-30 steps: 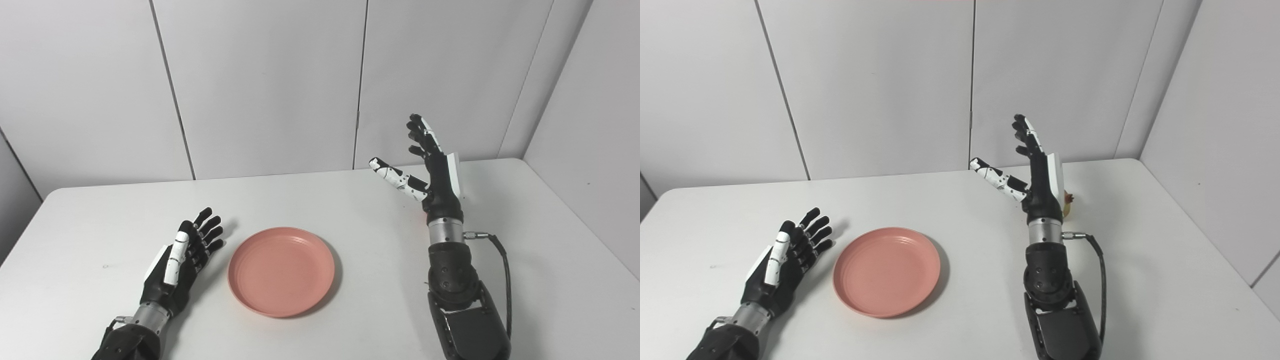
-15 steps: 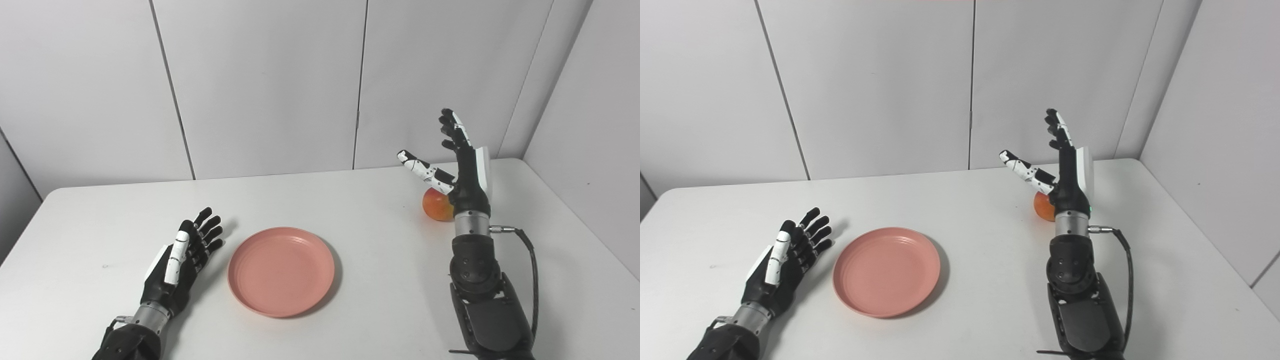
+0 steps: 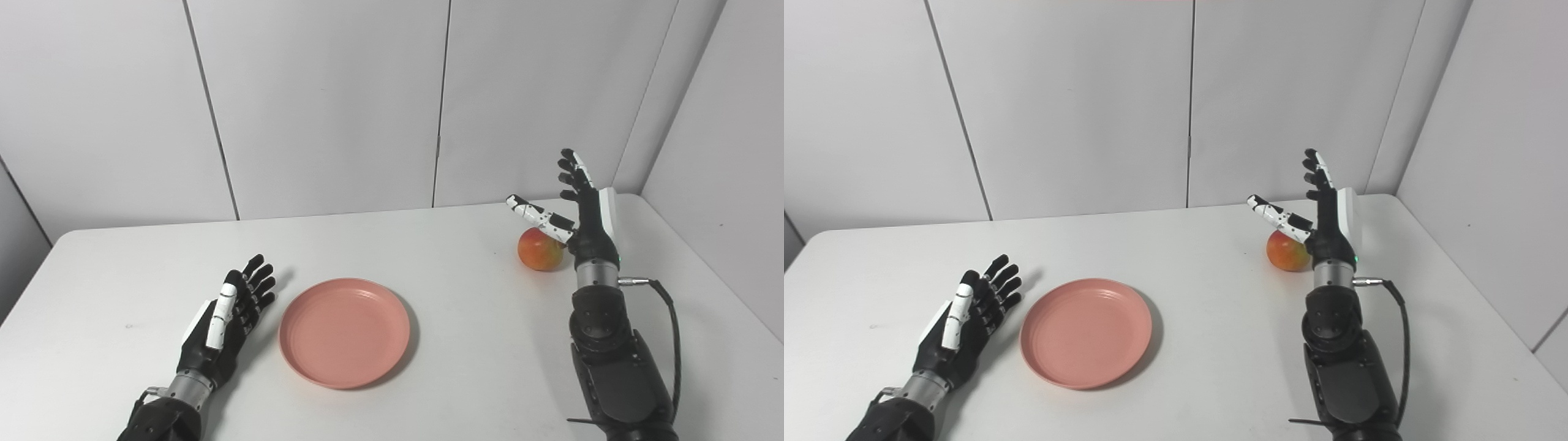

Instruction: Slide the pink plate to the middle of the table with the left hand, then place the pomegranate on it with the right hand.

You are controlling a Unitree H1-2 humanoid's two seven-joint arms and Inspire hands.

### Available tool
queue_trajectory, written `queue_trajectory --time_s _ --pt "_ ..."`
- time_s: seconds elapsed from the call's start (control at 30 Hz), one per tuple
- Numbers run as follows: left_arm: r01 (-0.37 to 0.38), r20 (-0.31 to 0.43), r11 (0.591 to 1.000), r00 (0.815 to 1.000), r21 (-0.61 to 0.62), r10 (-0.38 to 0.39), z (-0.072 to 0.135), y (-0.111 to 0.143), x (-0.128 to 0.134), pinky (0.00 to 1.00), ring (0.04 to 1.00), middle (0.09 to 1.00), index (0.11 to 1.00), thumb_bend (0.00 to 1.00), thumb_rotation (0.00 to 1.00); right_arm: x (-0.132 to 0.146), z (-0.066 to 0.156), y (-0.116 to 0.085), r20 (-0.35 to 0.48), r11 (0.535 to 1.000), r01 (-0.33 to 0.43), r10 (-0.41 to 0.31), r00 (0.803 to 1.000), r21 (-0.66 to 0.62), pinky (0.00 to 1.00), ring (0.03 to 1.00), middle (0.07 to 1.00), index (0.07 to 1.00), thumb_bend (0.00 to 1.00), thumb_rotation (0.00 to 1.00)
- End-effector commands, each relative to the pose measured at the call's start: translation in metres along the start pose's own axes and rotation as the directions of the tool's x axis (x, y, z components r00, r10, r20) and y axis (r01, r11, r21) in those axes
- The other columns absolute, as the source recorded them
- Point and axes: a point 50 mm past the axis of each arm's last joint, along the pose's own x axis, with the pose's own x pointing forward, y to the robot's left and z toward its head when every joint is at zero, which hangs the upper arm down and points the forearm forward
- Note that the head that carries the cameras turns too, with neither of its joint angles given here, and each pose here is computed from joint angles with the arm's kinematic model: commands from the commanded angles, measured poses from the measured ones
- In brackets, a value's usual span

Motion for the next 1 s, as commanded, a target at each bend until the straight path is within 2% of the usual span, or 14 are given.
queue_trajectory --time_s 0.0,0.4,0.7,0.97 --pt "0.026 0.044 1.000 0.999 0.001 -0.026 0.006 -0.004 0.004 0.97 0.972 0.969 0.968 0.67 1.00 0.021 0.021 -0.009 0.053 0.999 0.032 -0.030 0.998 -0.029 0.78 0.843 0.875 0.895 0.71 0.41" --pt "0.029 0.038 1.000 0.999 0.002 -0.030 0.007 -0.004 0.005 0.97 0.974 0.972 0.972 0.67 1.00 0.029 0.002 -0.008 -0.019 0.992 0.012 -0.015 1.000 -0.129 0.77 0.861 0.893 0.910 0.78 0.36" --pt "0.032 0.040 0.999 0.999 0.003 -0.032 0.009 -0.005 0.004 0.97 0.976 0.973 0.971 0.67 1.00 0.032 -0.007 -0.005 -0.063 0.981 -0.029 0.017 0.998 -0.193 0.78 0.877 0.908 0.924 0.87 0.38" --pt "0.033 0.042 0.999 0.999 0.000 -0.033 0.010 -0.006 0.005 0.97 0.975 0.972 0.971 0.67 1.00 0.031 -0.012 0.000 -0.088 0.976 -0.065 0.048 0.995 -0.207 0.78 0.879 0.908 0.925 0.89 0.33"
